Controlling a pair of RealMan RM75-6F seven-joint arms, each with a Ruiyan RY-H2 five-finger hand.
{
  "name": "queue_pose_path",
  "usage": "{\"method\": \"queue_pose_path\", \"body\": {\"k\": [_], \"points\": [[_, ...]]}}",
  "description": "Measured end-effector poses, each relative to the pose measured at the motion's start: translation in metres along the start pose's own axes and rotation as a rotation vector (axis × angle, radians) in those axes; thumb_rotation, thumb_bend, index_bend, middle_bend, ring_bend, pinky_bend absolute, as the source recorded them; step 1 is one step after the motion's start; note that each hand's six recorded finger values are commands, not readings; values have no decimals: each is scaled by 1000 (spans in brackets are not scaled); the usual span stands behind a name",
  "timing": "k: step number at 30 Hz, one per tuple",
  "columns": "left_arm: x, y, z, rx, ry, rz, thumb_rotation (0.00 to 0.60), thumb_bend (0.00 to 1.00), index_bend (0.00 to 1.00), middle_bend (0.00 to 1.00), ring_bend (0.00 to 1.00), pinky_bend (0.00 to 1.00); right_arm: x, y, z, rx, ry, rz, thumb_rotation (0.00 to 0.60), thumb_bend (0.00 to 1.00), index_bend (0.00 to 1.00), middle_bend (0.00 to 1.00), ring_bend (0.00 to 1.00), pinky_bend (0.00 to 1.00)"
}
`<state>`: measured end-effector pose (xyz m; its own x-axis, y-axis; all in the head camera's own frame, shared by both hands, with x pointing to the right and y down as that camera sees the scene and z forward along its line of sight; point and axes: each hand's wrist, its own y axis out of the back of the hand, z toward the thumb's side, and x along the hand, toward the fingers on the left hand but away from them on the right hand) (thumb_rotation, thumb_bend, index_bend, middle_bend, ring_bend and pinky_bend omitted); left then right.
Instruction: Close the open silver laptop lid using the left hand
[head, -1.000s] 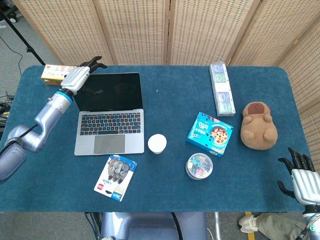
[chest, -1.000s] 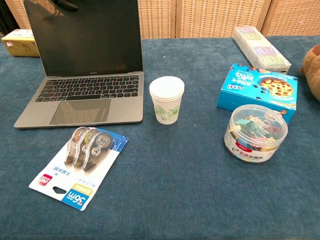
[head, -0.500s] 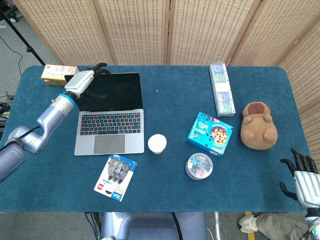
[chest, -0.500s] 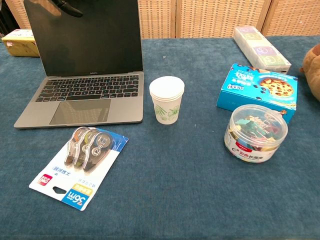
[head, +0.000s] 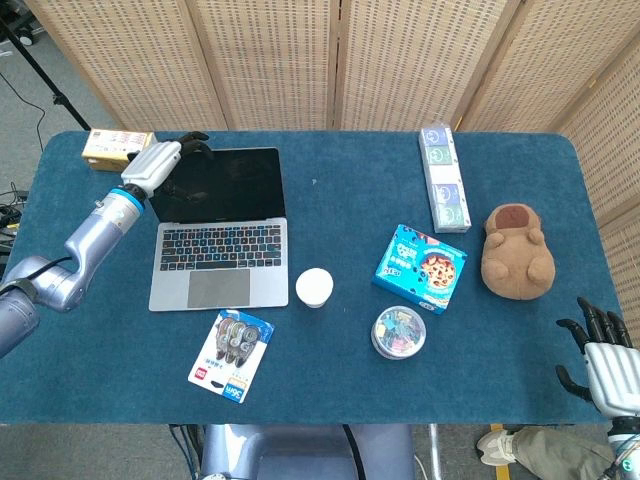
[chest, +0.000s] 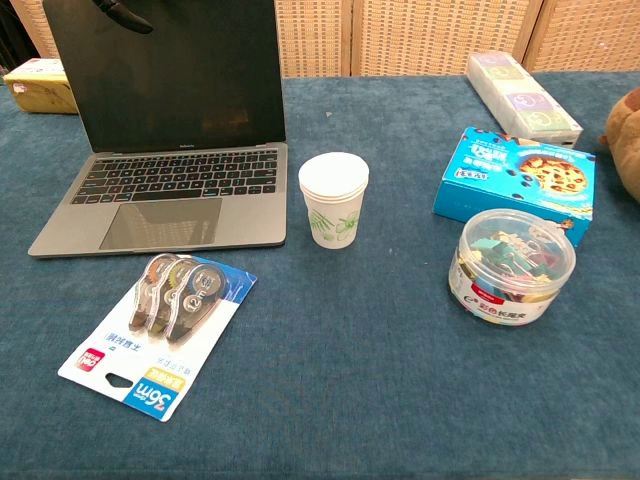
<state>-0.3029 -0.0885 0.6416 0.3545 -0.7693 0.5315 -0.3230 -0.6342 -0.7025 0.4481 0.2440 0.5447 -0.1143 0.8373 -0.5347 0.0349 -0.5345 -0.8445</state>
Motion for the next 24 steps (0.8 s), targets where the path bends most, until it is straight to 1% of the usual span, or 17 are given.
{"method": "queue_pose_path", "body": {"k": [14,24], "points": [[-11,3,13,-9,-2,-3,600,185,340,191,237,189,3,3,4,-5,13,-9,600,353,245,0,0,0],[-26,-3,21,-28,8,-24,600,185,340,191,244,195,8,8,7,-13,28,-25,600,353,248,0,0,0]]}}
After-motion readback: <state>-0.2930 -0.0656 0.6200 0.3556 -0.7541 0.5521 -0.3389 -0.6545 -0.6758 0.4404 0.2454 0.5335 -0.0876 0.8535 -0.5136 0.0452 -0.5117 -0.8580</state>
